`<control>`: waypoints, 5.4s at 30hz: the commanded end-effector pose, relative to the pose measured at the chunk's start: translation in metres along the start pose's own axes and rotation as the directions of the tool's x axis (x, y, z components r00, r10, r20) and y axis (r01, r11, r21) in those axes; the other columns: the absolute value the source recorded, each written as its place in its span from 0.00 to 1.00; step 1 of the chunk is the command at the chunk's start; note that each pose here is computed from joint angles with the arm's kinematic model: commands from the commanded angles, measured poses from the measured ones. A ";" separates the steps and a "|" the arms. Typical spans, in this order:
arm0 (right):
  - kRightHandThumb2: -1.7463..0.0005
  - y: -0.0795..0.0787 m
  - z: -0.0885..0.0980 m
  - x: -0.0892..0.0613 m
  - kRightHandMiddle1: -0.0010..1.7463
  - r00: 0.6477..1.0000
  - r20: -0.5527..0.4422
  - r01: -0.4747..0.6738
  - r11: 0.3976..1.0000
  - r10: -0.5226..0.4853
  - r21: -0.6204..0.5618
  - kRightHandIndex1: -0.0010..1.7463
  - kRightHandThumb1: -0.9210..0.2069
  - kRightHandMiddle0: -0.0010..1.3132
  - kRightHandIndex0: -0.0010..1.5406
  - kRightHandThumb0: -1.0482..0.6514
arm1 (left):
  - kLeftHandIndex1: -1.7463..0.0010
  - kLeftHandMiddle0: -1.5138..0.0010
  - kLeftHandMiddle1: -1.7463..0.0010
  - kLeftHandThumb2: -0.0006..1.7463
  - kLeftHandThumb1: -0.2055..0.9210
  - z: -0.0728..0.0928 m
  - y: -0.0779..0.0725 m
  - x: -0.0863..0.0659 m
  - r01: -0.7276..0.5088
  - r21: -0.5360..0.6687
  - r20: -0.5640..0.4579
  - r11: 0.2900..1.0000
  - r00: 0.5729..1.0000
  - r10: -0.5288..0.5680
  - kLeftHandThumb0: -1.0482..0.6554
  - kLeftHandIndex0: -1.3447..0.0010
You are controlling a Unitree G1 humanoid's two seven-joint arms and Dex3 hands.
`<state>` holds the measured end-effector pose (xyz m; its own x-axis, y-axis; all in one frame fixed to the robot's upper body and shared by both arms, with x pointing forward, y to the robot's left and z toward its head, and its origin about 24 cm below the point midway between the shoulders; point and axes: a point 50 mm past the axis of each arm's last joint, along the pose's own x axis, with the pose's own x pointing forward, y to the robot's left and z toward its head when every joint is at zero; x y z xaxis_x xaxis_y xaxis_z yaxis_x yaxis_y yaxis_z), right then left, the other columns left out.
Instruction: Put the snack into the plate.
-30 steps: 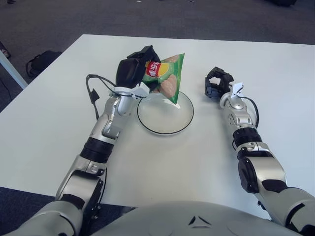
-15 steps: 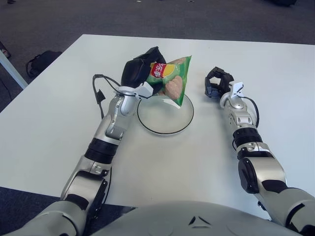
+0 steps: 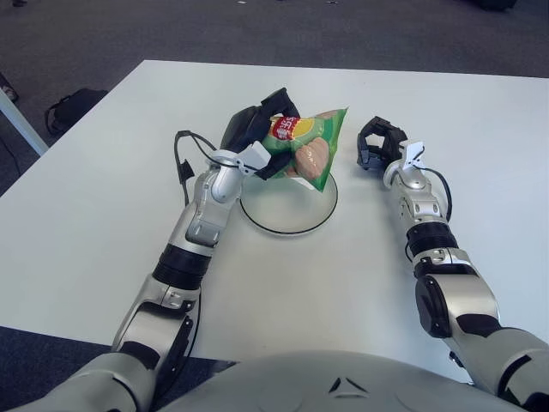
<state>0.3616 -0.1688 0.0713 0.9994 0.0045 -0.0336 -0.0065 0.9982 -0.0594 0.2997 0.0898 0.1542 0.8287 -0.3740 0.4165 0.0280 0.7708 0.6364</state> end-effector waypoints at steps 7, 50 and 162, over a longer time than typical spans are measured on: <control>0.29 -0.002 -0.019 -0.007 1.00 0.996 -0.093 0.000 1.000 -0.001 -0.003 1.00 0.49 0.44 0.80 0.34 | 0.01 0.42 0.00 1.00 0.12 -0.003 -0.013 -0.006 0.056 -0.059 0.001 0.997 0.998 -0.056 0.61 0.48; 0.30 0.002 -0.019 -0.006 1.00 0.996 -0.094 -0.005 1.000 0.003 -0.020 1.00 0.47 0.43 0.80 0.35 | 0.71 0.95 0.81 0.21 0.90 -0.011 -0.009 -0.022 0.522 0.001 0.169 0.853 0.841 -0.514 0.09 1.00; 0.30 0.003 -0.026 -0.007 1.00 0.990 -0.110 -0.092 0.996 0.091 -0.009 1.00 0.47 0.43 0.79 0.35 | 0.00 0.31 0.00 0.62 0.63 -0.126 0.023 -0.073 -0.595 -0.458 -0.676 0.661 0.716 0.176 0.37 0.65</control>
<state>0.3645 -0.1682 0.0705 0.9948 0.0884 -0.0500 -0.0914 0.9939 -0.0624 0.3093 0.2000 0.0653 0.9726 0.2322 -0.0088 -0.2312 0.9633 -0.1361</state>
